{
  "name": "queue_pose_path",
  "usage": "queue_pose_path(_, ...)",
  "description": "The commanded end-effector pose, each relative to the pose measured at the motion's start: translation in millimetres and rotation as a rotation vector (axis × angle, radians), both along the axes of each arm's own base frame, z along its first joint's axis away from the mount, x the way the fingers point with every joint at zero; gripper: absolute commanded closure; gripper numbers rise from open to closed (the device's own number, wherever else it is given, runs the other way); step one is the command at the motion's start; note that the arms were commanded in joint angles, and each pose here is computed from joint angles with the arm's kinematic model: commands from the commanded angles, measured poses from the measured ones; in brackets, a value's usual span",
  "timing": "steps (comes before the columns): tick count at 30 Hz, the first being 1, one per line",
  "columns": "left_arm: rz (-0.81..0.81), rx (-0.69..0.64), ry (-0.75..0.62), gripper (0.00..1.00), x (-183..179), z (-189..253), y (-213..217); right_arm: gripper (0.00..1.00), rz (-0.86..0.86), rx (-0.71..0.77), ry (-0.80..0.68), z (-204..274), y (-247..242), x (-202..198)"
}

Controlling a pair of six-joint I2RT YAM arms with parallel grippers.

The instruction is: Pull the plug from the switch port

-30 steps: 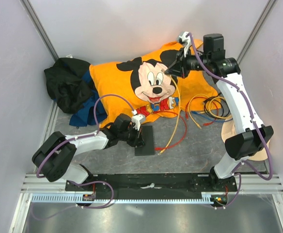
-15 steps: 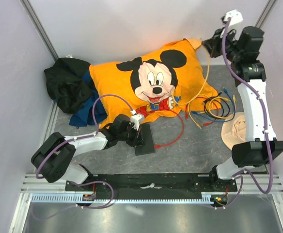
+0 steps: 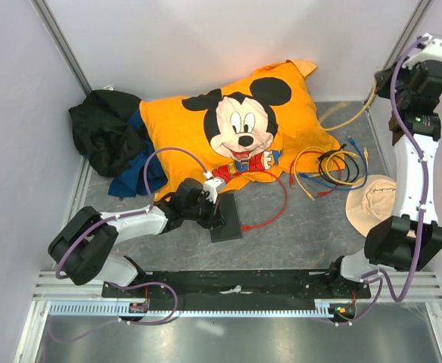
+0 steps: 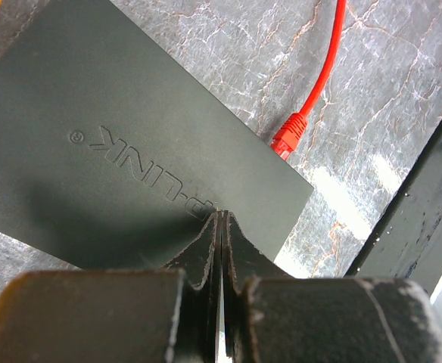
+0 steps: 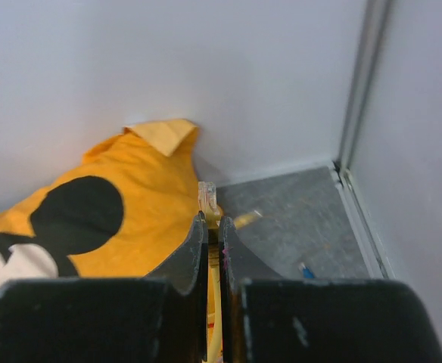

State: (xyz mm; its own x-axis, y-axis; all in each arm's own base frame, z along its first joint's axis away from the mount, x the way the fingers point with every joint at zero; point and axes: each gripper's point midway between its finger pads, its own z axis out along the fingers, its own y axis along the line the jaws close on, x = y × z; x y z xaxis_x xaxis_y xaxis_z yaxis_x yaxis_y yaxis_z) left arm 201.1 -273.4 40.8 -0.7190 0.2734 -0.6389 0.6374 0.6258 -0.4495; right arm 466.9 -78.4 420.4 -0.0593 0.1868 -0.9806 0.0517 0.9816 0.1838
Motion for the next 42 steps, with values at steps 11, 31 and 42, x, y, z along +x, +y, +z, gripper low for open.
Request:
queue_pose_path(11, -0.013, 0.102, 0.030, 0.98, -14, -24, 22, 0.85, -0.161, 0.293, 0.368, -192, -48, -32)
queue_pose_path(31, -0.017, 0.101, 0.036, 0.98, -15, -25, 21, 0.02, 0.167, 0.066, 0.119, -93, 47, -28)
queue_pose_path(42, -0.020, 0.100, 0.040, 0.98, -16, -25, 21, 0.02, 0.492, 0.029, 0.020, -50, 99, -13)
